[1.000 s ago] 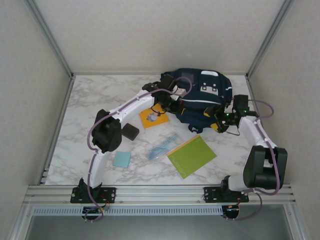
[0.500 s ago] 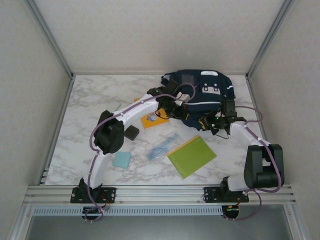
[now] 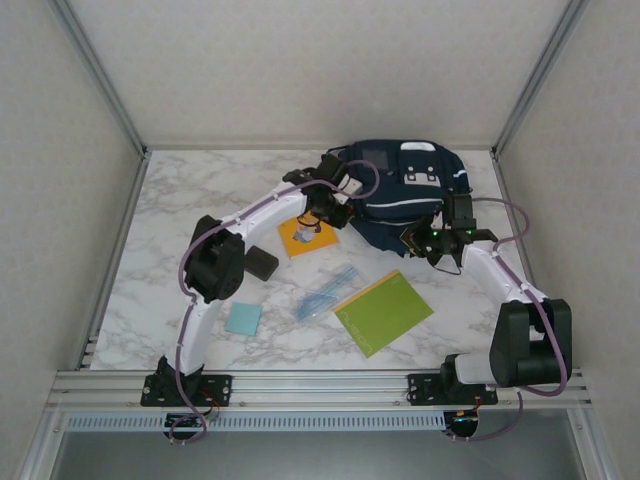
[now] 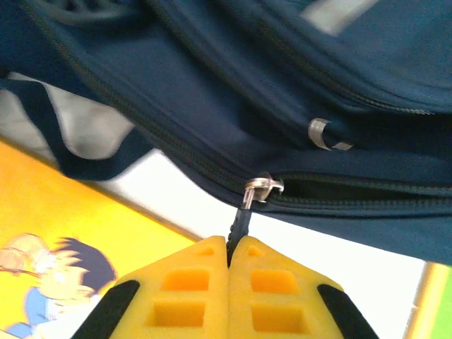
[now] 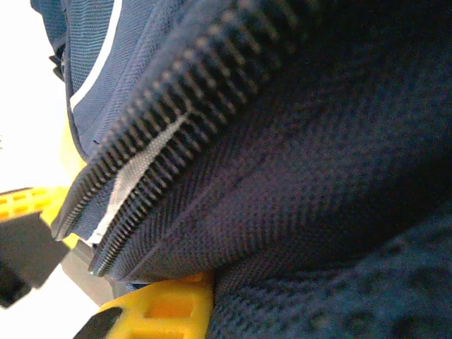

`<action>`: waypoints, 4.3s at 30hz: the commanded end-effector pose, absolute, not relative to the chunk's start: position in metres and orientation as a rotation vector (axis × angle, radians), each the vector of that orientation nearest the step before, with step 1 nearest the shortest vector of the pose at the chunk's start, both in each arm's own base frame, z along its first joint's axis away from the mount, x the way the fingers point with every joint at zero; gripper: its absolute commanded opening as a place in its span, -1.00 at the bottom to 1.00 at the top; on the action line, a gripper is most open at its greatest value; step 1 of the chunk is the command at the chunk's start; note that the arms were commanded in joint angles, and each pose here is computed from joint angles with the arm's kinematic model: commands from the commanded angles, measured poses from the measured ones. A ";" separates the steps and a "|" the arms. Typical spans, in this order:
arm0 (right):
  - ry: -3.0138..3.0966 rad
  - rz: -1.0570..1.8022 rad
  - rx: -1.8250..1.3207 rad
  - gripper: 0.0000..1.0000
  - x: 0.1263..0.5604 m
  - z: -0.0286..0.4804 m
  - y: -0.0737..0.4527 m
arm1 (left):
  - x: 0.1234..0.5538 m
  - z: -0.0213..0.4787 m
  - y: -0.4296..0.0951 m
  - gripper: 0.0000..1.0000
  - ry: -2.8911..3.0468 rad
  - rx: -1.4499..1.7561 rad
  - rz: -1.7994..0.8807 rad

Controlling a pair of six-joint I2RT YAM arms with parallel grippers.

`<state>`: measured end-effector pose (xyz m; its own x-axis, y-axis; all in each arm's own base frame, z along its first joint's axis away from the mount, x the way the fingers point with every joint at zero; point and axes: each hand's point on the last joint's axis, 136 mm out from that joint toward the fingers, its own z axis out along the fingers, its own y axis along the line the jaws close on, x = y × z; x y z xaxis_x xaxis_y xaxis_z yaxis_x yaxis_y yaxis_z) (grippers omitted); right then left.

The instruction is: Pack books, pencil case, and school supplies into a backpack

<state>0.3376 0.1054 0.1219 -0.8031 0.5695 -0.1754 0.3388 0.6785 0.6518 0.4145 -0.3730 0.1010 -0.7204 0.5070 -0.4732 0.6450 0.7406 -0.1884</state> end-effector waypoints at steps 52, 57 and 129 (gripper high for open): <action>2.694 0.904 -0.102 0.34 0.386 0.155 0.281 | 0.428 0.103 -0.203 0.78 2.547 -0.185 -0.515; 2.749 0.864 -0.109 0.10 0.421 0.104 0.302 | 0.428 0.099 -0.204 0.74 2.540 -0.211 -0.566; 2.515 1.360 -0.157 -0.39 0.404 0.120 0.365 | 0.415 -0.010 -0.211 -0.75 2.813 -0.281 -0.533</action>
